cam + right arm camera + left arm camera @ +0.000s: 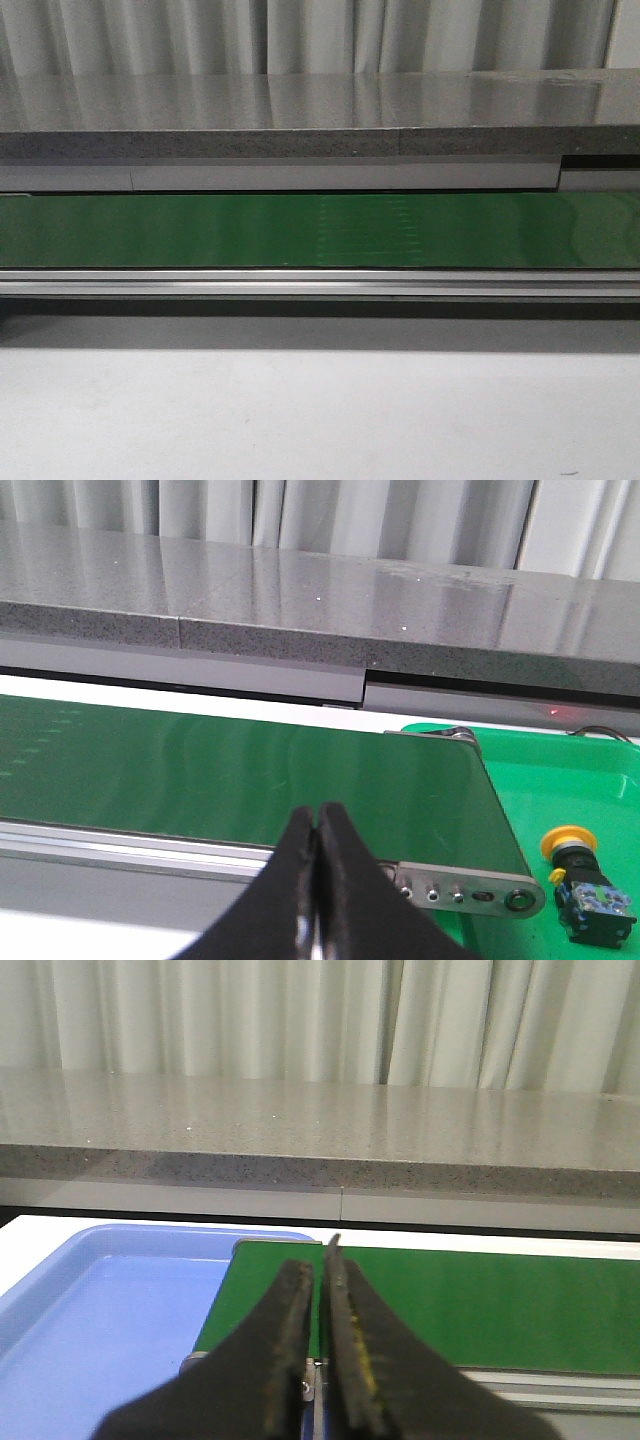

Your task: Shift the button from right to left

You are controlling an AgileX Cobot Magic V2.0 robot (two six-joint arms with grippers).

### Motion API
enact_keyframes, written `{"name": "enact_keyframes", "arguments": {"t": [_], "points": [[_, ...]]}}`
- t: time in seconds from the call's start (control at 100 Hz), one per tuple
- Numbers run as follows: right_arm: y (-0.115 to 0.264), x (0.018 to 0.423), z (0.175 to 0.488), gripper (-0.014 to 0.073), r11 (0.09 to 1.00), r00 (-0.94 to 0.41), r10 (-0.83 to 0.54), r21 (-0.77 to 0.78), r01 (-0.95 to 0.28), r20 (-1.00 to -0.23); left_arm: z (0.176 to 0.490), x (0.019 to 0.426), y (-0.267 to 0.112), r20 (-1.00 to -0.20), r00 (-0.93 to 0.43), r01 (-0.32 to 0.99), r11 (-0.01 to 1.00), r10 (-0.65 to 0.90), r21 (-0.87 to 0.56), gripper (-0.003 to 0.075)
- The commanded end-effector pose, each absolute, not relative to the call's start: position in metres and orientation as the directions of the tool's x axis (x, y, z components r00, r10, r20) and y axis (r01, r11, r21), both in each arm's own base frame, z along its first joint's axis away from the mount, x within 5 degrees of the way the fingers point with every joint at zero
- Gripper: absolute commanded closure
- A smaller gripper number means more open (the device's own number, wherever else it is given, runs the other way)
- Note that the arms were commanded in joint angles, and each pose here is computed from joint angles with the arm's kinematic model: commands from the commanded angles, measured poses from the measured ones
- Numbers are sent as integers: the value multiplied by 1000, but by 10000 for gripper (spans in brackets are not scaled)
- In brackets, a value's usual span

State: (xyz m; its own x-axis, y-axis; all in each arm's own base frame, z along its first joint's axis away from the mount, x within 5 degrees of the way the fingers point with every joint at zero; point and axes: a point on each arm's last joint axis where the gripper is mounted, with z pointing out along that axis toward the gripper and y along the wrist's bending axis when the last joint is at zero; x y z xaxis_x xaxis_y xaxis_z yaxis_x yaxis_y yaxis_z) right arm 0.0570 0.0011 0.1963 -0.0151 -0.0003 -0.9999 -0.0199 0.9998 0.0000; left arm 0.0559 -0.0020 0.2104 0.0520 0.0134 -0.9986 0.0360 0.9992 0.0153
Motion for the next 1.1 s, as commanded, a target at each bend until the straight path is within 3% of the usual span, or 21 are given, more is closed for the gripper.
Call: {"name": "enact_keyframes", "arguments": {"t": [0.0, 0.73, 0.93, 1.09], "points": [[1, 55, 205, 662, 1000, 92, -11, -12, -14, -996, 206, 54, -2, -992, 127, 38, 999, -2, 3, 715], [1, 55, 206, 662, 1000, 98, -11, -12, -14, -995, 206, 54, -2, -992, 127, 38, 999, -2, 3, 715], [1, 53, 220, 662, 1000, 204, -10, -13, -13, -979, 206, 54, -2, -992, 127, 38, 999, -2, 3, 715], [1, 48, 245, 662, 1000, 183, -11, -13, -12, -983, 206, 54, -2, -992, 127, 38, 999, -2, 3, 715]]}}
